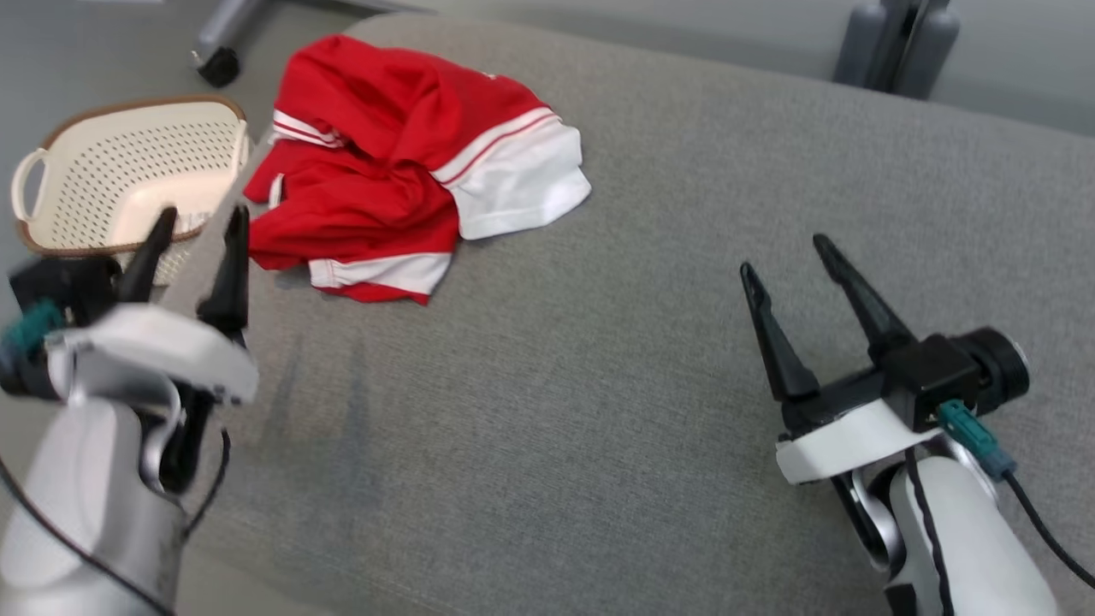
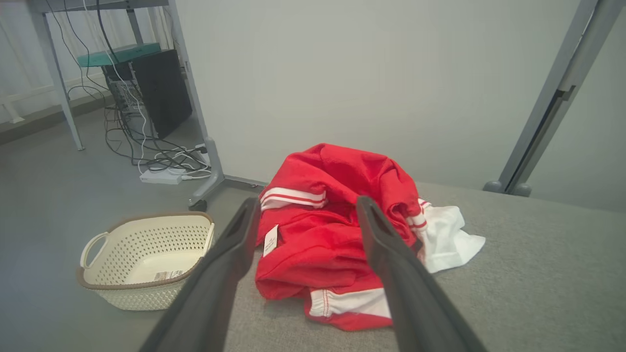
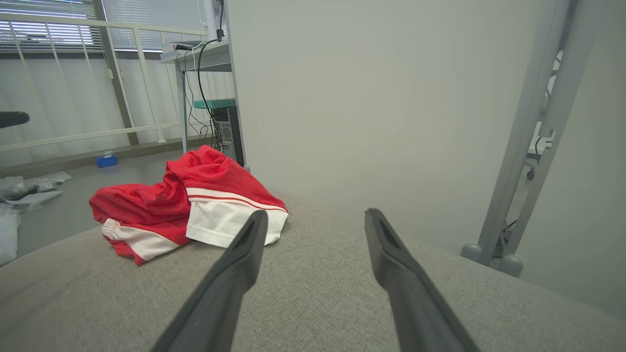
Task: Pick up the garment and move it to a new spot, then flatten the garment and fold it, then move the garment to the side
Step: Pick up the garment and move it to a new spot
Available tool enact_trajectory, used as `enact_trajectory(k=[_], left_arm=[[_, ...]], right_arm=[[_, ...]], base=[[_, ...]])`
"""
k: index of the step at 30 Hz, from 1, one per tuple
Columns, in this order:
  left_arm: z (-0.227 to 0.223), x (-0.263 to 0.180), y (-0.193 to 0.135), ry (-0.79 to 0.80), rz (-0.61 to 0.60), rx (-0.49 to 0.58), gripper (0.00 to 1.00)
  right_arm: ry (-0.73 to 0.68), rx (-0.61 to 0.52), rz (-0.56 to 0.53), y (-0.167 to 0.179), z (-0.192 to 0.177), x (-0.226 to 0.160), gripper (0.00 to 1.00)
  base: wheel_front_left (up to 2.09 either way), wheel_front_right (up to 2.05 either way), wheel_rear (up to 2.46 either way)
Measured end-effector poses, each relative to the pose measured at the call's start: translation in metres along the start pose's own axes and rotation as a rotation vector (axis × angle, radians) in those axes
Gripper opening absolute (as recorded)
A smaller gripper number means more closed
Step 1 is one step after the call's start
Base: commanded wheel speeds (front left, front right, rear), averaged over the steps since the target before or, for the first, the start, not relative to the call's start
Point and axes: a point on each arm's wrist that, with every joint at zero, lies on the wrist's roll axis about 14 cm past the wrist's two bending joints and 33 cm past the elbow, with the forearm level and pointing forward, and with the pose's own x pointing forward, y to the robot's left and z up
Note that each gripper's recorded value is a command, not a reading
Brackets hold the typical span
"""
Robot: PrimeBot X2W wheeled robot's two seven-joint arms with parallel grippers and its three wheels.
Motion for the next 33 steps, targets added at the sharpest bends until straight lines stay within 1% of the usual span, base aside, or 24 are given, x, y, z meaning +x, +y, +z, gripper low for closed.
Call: enact_trajectory(k=[1,2,6,9,12,15,17,20,24,29,30,31,33], left_arm=[[0.001,0.012,-0.005,0.030,-0.018,0.011,1.00],[0.001,0.012,-0.005,0.030,-0.018,0.011,1.00],[-0.004,0.053,-0.026,0.172,-0.099,0.059,1.00],[-0.020,0.075,-0.046,0.303,-0.158,0.030,1.00],[-0.034,0.091,-0.061,0.413,-0.210,0.052,1.00],[-0.050,0.100,-0.081,0.521,-0.263,0.009,1.00],[-0.060,0.104,-0.091,0.585,-0.291,0.009,1.00],[-0.068,0.113,-0.093,0.639,-0.298,0.039,1.00],[-0.088,0.123,-0.092,0.719,-0.279,0.082,1.00],[-0.104,0.129,-0.096,0.784,-0.268,0.083,1.00],[-0.109,0.127,-0.096,0.803,-0.265,0.077,0.42],[-0.112,0.126,-0.097,0.816,-0.264,0.076,0.00],[-0.115,0.125,-0.096,0.823,-0.259,0.075,0.00]], right_arm=[[-0.004,-0.002,-0.002,-0.004,-0.001,0.002,1.00],[-0.004,-0.002,-0.002,-0.004,-0.001,0.002,1.00],[-0.006,-0.002,-0.005,-0.017,-0.009,0.010,1.00],[-0.002,0.006,-0.013,-0.027,-0.017,0.014,1.00],[0.008,0.007,-0.028,-0.037,-0.025,0.012,1.00],[0.027,0.024,-0.058,-0.047,-0.034,0.005,1.00],[0.037,0.034,-0.071,-0.052,-0.039,0.002,1.00],[0.046,0.033,-0.087,-0.059,-0.044,-0.001,1.00],[0.066,0.040,-0.107,-0.067,-0.055,-0.008,1.00],[0.074,0.053,-0.122,-0.072,-0.061,-0.011,1.00],[0.076,0.053,-0.124,-0.072,-0.062,-0.012,1.00],[0.079,0.053,-0.125,-0.073,-0.063,-0.013,1.00],[0.081,0.053,-0.128,-0.073,-0.063,-0.014,1.00]], base=[[0.00,0.00,0.00],[0.00,0.00,0.00],[0.00,0.00,0.00],[0.00,0.00,0.00],[0.00,0.00,0.00],[0.00,0.00,0.00],[0.00,0.00,0.00],[0.00,0.00,0.00],[0.00,0.00,0.00],[0.00,0.00,0.00],[0.00,0.00,0.00],[0.00,0.00,0.00],[0.00,0.00,0.00]])
